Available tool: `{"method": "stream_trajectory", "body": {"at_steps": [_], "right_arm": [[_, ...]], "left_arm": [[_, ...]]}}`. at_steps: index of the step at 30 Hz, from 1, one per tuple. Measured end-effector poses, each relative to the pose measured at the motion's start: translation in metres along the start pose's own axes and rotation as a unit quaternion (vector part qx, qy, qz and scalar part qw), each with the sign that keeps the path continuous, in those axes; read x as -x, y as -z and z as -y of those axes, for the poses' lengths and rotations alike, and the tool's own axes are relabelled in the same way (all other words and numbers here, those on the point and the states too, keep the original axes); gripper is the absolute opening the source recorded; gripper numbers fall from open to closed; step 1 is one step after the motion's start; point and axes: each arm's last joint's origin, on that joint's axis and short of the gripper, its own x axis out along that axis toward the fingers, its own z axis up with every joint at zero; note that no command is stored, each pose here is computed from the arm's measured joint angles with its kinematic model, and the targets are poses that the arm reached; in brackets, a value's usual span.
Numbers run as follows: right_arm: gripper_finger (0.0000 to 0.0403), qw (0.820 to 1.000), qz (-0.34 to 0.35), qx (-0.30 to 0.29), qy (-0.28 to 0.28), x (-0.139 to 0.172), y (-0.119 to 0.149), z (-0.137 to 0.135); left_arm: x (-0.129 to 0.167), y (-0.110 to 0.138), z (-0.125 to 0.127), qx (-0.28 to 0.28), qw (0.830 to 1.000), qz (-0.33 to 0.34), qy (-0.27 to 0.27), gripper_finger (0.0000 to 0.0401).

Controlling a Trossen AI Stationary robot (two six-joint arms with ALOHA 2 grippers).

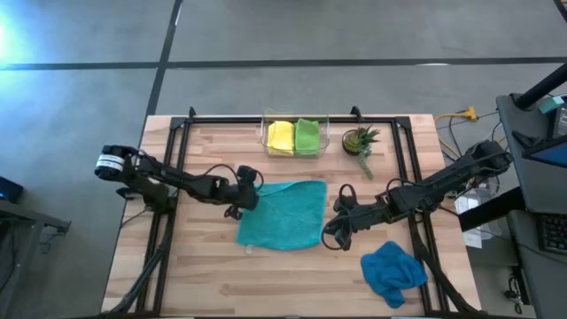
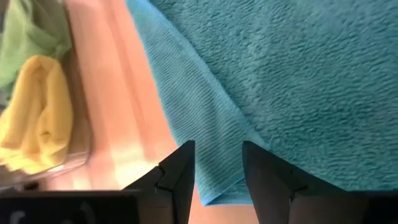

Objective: Fold microfiber towels
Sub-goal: Fold the light blue microfiber towel

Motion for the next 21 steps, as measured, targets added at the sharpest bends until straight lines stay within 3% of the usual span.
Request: {"method": "stream_trajectory", "body": {"at_steps": [21], "right_arm": [[0.0123,1.0,-0.003,0.007,0.003,-0.0002,0.0009,0.001]], "left_arm": [[0.0026,-0.0015,0.0004,-0.01,0.998,-0.003,0.061,0.0118]]}}
